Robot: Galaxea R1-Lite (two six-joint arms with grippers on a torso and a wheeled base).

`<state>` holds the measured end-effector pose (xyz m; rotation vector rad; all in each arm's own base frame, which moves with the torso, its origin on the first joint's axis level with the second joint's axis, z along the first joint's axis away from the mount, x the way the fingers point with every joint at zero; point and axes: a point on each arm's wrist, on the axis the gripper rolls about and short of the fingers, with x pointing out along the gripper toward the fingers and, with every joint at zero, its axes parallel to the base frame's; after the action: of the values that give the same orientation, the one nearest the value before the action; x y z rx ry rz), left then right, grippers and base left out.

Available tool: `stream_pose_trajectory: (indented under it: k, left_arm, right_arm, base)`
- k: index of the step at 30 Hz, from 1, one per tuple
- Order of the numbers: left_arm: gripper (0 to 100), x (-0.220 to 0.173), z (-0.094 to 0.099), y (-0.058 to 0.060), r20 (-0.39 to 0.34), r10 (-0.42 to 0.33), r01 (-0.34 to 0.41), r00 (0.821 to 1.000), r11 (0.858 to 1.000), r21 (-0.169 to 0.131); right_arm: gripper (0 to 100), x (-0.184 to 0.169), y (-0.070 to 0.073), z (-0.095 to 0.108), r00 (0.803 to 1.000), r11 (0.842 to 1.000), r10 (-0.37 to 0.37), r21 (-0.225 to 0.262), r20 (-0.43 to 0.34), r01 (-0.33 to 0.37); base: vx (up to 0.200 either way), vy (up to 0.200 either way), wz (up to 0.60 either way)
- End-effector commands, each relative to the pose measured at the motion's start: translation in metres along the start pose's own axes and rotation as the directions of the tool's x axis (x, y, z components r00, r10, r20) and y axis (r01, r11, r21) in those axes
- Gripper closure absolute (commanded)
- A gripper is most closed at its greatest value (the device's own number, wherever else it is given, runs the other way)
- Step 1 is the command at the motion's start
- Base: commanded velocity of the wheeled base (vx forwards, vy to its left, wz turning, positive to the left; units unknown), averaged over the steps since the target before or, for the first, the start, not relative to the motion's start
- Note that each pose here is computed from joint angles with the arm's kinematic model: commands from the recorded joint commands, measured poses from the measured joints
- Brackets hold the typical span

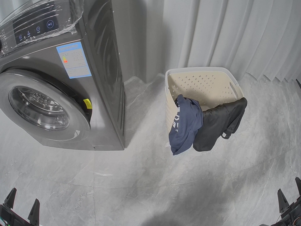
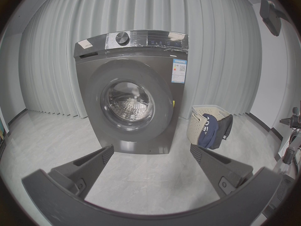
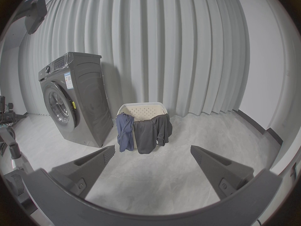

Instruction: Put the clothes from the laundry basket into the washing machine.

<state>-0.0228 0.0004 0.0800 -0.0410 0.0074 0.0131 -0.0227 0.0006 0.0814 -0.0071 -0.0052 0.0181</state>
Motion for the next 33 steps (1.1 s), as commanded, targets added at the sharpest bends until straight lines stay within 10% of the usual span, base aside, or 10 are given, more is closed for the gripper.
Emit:
stream_pose_trajectory:
  k: [1, 33]
  left_arm:
    - [0, 0.0001, -0.0043, 0.0002, -0.001, 0.002, -0.002, 1.0, 1.0, 0.0]
    - [0, 0.0001, -0.0043, 0.0002, -0.002, 0.001, -0.001, 1.0, 1.0, -0.002]
  right_arm:
    - [0, 0.0006, 0.0, -0.005, 1.0, 1.0, 0.002, 0.0, -0.008, -0.002]
    - [0, 0.0006, 0.0001, -0.005, 1.0, 1.0, 0.003, -0.002, -0.008, -0.003]
  base:
    - [0.0, 0.2, 0.0]
    - [0.0, 0.2, 0.0]
